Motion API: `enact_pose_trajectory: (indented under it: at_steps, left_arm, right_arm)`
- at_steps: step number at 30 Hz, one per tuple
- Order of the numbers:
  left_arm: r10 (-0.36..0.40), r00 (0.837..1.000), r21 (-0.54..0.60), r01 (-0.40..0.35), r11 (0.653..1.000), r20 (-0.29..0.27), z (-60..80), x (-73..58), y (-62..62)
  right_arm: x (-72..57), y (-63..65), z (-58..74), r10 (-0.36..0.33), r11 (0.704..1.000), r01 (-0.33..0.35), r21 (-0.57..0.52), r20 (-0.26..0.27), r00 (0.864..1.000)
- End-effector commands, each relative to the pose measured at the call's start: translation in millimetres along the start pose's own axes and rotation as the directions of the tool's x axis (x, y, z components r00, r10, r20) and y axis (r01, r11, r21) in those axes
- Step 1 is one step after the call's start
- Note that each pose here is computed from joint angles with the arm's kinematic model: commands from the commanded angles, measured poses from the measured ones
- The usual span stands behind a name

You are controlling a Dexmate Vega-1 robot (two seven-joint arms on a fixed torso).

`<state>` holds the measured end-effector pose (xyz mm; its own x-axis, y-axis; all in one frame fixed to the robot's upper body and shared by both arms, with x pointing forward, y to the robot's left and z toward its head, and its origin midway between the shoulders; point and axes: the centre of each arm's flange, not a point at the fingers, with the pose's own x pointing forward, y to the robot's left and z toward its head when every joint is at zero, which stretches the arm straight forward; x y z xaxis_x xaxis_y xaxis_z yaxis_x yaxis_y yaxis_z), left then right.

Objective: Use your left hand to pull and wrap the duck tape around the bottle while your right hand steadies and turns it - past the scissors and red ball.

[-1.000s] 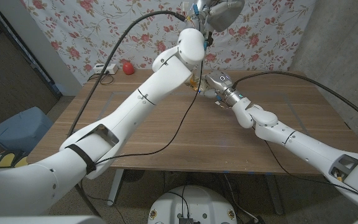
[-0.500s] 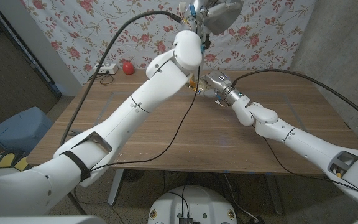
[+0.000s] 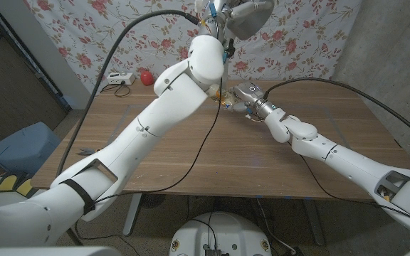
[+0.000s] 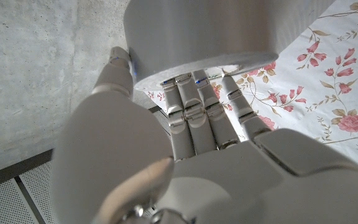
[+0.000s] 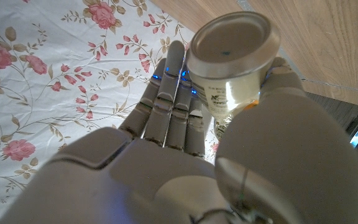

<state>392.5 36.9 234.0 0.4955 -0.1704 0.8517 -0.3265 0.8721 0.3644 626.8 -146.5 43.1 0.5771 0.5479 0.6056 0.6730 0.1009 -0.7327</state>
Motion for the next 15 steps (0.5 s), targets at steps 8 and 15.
enact_pose_trajectory:
  at_steps: [8, 15]
  left_arm:
    - [-0.213, 0.974, -0.033, 0.211, 0.977, -0.073, -20.7, -35.9, 6.1]
    - [-0.257, 0.965, -0.078, 0.253, 0.964, -0.052, -26.6, -38.7, 9.8]
  right_arm:
    - [5.6, -5.7, 1.9, -0.023, 1.000, 0.023, -0.011, -0.016, 1.000]
    - [9.4, -10.1, -1.6, -0.036, 0.999, 0.035, -0.019, -0.041, 0.999]
